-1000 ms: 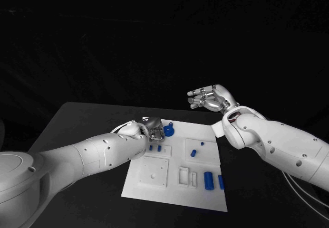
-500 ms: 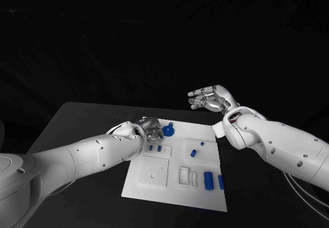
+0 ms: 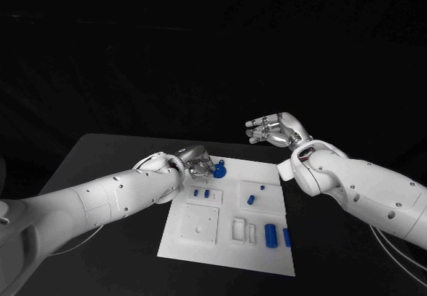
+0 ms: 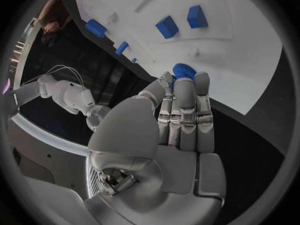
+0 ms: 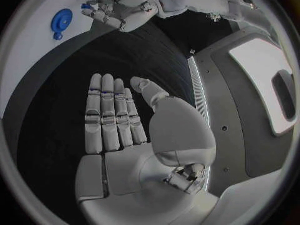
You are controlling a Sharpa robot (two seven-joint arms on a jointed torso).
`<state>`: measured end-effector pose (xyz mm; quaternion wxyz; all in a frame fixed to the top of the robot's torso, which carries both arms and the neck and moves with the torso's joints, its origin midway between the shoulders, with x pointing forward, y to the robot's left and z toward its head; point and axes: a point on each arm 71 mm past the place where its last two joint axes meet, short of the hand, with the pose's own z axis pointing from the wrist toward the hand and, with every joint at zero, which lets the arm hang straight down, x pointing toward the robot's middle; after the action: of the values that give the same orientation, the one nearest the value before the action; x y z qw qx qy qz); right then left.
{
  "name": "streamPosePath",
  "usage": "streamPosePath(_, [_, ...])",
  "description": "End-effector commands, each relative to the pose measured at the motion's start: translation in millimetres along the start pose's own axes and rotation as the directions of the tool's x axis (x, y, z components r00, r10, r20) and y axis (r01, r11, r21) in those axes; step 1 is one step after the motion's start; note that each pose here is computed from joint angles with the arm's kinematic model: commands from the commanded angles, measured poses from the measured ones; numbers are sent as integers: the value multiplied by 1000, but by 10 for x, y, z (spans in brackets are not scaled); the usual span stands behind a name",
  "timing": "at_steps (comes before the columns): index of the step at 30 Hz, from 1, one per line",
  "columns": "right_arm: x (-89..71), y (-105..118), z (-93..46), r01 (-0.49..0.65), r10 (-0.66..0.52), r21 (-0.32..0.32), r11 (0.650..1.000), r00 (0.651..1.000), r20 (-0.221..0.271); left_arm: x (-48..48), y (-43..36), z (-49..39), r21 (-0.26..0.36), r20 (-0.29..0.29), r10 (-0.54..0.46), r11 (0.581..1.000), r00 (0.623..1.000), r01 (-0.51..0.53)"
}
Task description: Assemble the parts on the task board
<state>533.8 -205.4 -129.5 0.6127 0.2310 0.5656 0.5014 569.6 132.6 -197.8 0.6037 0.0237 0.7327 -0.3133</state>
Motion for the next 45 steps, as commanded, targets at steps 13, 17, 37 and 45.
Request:
streamPosePath(13, [-52, -38, -12, -20, 20, -3, 1000, 1000, 4, -289, 7, -28, 211, -162, 161, 969, 974, -125])
streamPosePath(17, [-69, -49, -14, -26, 26, -3, 1000, 1000, 8, -291, 35, -39, 230, -168, 194, 961, 966, -153])
streamPosePath(37, [-85, -24, 8, -89, 91, -28, 996, 995, 50, -75, 106, -11, 248, -212, 274, 943, 938, -220])
streamPosePath(45, [-66, 5, 9, -98, 100, -37, 994, 994, 50, -38, 148, -3, 225, -207, 282, 946, 937, -235])
